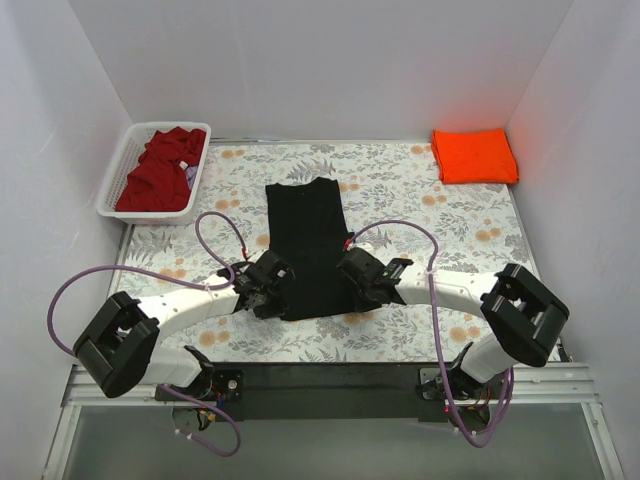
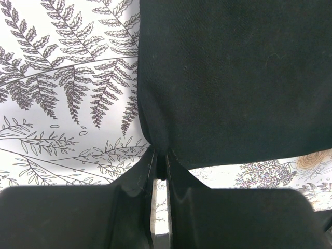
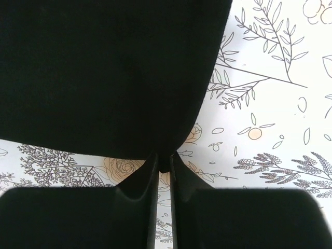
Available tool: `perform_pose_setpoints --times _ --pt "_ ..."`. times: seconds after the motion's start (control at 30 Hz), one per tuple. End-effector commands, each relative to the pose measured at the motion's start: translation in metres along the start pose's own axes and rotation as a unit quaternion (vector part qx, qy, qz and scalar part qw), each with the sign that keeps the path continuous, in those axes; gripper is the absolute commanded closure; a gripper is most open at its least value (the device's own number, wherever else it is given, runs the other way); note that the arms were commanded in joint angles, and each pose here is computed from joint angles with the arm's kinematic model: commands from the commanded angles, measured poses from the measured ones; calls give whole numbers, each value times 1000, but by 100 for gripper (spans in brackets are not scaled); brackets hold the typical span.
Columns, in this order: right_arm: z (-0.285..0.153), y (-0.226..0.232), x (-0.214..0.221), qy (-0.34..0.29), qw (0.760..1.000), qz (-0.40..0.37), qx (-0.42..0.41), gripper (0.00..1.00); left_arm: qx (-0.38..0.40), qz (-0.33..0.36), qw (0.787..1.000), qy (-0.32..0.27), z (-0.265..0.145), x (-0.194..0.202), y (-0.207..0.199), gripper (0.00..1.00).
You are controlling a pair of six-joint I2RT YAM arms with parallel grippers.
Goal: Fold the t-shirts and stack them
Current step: Fold the tshirt
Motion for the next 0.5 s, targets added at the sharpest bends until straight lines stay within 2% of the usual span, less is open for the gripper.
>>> perform_pose_setpoints --times 0.0,0.2,0.3,0.33,0.37,0.47 --pt "21 -17 46 119 990 -36 60 99 -48 17 998 34 6 10 15 100" --pt "-19 4 53 144 987 -68 -24 99 -54 48 993 92 -19 36 16 100" --pt "-52 14 76 173 980 -80 -64 99 -52 64 985 153 -47 74 24 100" --pt "-61 10 89 199 975 -85 -54 99 -61 35 984 164 -53 85 28 100" --pt "-72 15 100 214 969 -100 -76 99 -63 57 979 185 -64 103 34 100" --pt "-107 14 120 241 960 -88 -114 99 -72 45 975 205 -96 128 42 100"
Point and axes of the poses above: each gripper's point midway between its finger pads, its own z axis out along the fingers, its own y axis along the line the jaws close on, x = y × z, the point moved 10 cm from there along -z, back along the fingers, and after that the axes turned 11 degrees about -z, right-handed, at the moved point
